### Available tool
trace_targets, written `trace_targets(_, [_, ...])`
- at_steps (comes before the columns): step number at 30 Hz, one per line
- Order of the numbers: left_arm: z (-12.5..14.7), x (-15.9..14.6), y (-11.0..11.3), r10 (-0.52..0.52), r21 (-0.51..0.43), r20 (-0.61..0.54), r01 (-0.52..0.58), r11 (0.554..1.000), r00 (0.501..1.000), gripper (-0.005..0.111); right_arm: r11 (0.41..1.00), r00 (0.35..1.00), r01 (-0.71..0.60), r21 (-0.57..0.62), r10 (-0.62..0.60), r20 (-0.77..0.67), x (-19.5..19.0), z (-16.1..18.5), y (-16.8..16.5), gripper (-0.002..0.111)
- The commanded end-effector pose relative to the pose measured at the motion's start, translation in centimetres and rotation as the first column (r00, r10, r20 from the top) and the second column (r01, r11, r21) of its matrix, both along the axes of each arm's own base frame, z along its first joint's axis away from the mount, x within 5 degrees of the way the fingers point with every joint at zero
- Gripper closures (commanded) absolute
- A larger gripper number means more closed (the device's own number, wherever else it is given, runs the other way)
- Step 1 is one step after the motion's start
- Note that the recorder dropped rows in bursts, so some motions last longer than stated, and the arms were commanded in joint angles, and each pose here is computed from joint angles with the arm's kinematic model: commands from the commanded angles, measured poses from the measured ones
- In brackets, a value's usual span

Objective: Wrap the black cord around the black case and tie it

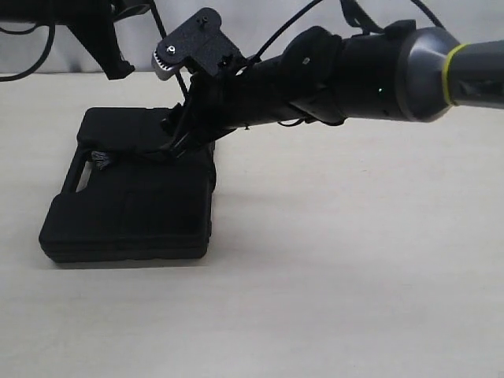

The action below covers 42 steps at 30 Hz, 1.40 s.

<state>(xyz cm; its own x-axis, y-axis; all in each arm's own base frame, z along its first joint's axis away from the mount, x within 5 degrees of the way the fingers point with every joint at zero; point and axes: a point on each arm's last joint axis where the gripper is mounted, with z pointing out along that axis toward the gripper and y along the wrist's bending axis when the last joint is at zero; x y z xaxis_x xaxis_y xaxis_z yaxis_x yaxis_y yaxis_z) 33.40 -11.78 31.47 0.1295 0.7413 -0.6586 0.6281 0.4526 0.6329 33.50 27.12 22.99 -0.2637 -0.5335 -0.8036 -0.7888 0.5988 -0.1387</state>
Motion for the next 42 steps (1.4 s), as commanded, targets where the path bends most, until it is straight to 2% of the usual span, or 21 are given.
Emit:
trace_targets(1, [0.7,-0.2,0.2,0.026,-0.034,0.012,-0.025,0.999,1.0,0.107,0.999,0.999,0.047,-0.002,-0.047,-0.025,1.0,-1.0,-0.9,0.063])
trace_targets(2, [0.7,-0.3,0.1,0.018,-0.035,0.008,-0.017,0.999,1.0,0.107,0.998,0.997,0.064,-0.011,-0.064,-0.03,1.5,-1.7,-1.2,0.077])
trace_targets(4, [0.7,-0.3,0.1,0.018,-0.035,0.008,-0.017,0.999,1.0,0.107,0.996,0.996,0.082,-0.02,-0.083,-0.032,2.0,-2.4,-1.5,0.094])
trace_targets(6, [0.7,-0.3,0.1,0.018,-0.035,0.008,-0.017,0.999,1.0,0.107,0.996,0.996,0.084,-0.029,-0.085,-0.032,1.9,-2.8,-1.5,0.104])
trace_targets(16, [0.7,-0.2,0.1,0.023,-0.034,0.011,-0.023,0.999,1.0,0.107,0.995,0.994,0.054,-0.087,-0.062,-0.093,2.1,-6.0,-1.2,0.104])
trace_targets(21, [0.7,-0.2,0.1,0.022,-0.03,0.012,-0.021,0.999,1.0,0.107,0.995,0.995,0.039,-0.097,-0.047,-0.087,2.1,-6.0,-1.2,0.104])
trace_targets(27, [0.7,-0.2,0.2,0.032,-0.029,0.017,-0.031,0.999,0.999,0.107,0.987,0.995,-0.041,-0.154,0.027,-0.091,1.7,-6.4,-1.2,0.104])
trace_targets(38, [0.8,-0.1,0.3,0.045,-0.03,0.022,-0.044,0.999,0.999,0.107,0.981,0.992,-0.074,-0.179,0.054,-0.115,1.6,-7.2,-1.2,0.104])
trace_targets(40, [0.8,0.0,0.4,0.06,-0.028,0.03,-0.059,0.998,0.998,0.107,0.977,0.992,-0.087,-0.195,0.067,-0.11,1.5,-7.2,-1.2,0.099])
trace_targets(42, [0.8,0.0,0.4,0.06,-0.028,0.03,-0.059,0.998,0.998,0.107,0.978,0.992,-0.087,-0.192,0.067,-0.105,1.5,-7.0,-1.2,0.086])
